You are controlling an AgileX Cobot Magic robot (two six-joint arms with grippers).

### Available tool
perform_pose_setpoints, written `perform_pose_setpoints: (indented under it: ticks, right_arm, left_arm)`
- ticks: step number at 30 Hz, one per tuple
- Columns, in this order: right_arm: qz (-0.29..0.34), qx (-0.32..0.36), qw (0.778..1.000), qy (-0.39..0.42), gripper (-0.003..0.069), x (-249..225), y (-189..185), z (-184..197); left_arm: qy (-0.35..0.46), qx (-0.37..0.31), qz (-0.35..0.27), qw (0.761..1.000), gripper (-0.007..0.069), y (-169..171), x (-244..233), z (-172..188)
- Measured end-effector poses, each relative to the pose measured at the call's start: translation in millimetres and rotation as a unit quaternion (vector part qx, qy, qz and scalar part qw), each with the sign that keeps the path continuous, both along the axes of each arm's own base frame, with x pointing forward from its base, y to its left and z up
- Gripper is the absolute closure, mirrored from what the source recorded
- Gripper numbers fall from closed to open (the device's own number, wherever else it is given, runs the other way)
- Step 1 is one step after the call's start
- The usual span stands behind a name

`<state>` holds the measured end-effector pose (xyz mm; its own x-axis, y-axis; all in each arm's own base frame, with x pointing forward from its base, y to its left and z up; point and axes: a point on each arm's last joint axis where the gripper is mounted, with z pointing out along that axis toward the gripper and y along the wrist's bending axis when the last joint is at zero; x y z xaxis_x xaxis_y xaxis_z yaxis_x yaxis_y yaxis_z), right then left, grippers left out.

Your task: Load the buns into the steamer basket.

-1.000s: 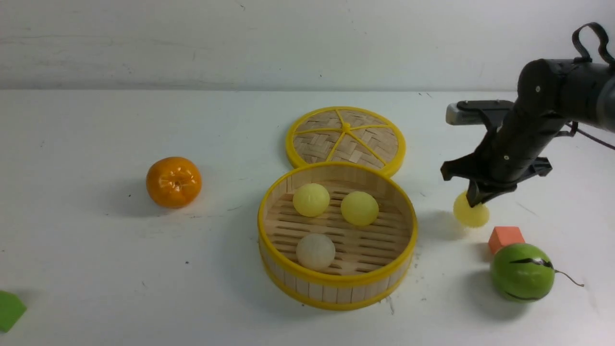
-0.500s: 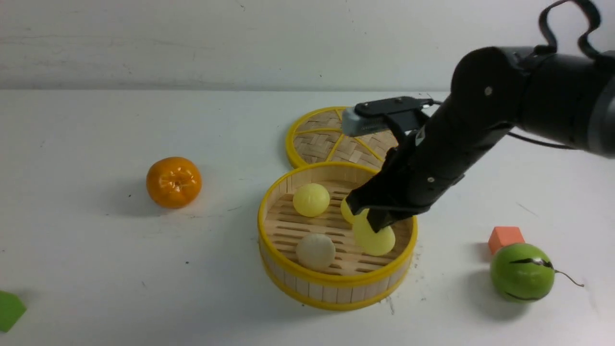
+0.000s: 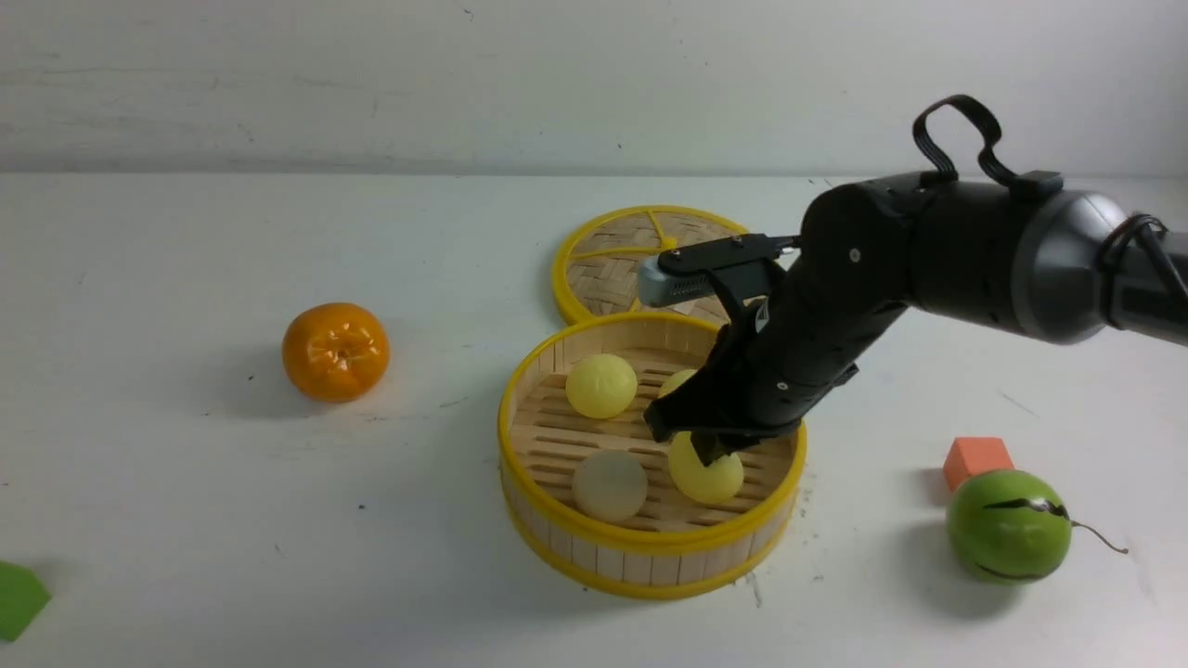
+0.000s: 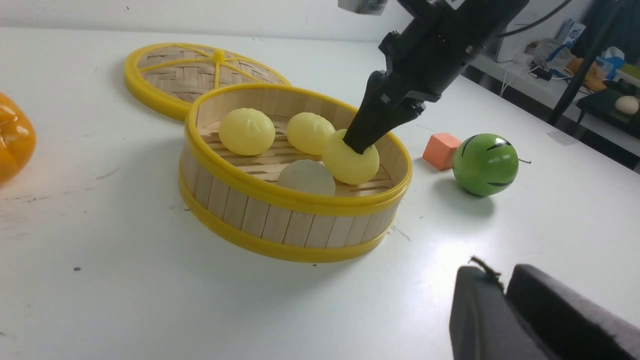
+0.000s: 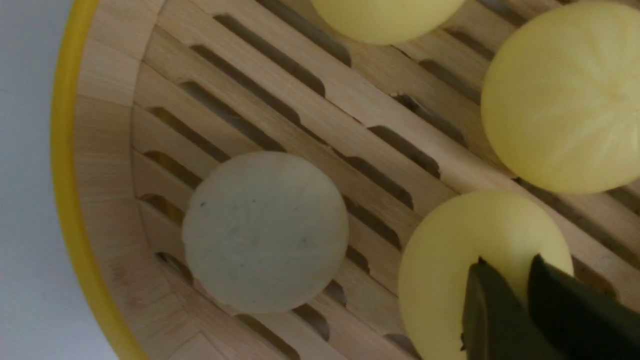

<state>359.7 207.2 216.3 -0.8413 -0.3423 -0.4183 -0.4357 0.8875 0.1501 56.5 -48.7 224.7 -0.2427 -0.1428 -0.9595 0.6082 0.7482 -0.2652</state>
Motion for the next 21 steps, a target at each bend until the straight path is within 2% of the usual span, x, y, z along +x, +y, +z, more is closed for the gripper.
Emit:
perform_pose_setpoints:
  ticks: [3,4,6,9,11,14,16,18,19,21]
  right_arm:
    - [-0.001,-0.005,1.0,-0.002,0.0415,1,-1,-1]
    - [-0.001,-0.005,1.0,-0.002,0.0415,1,-1,-1]
    - [-0.001,-0.003,1.0,-0.007,0.0295,-1,-2,6]
    - [-0.004,0.007,1.0,-0.019,0.0217,-6,-4,23]
    - [-0.008,0.019,0.999,-0.029,0.0173,-20,-11,55]
    - [-0.016,0.027,0.999,-0.02,0.0181,-50,-26,95]
    - [-0.027,0.03,0.999,-0.013,0.0229,-74,-38,115]
    - [-0.036,0.032,0.999,-0.008,0.0287,-96,-50,126]
    - [-0.048,0.036,0.998,-0.005,0.0348,-115,-61,132]
    - [-0.06,0.042,0.997,-0.004,0.0422,-138,-74,135]
  left_arm:
    - [0.0,0.0,0.0,1.0,0.054,0,0,0]
    - [0.0,0.0,0.0,1.0,0.054,0,0,0]
    - [0.0,0.0,0.0,1.0,0.0538,0,0,0]
    - [0.0,0.0,0.0,1.0,0.0536,0,0,0]
    - [0.0,0.0,0.0,1.0,0.0536,0,0,0]
    - [0.0,0.0,0.0,1.0,0.0536,0,0,0]
    - [0.0,0.0,0.0,1.0,0.0536,0,0,0]
    - [0.0,0.0,0.0,1.0,0.0536,0,0,0]
    - [0.0,0.0,0.0,1.0,0.0536,0,0,0]
    - [0.0,0.0,0.0,1.0,0.0536,0,0,0]
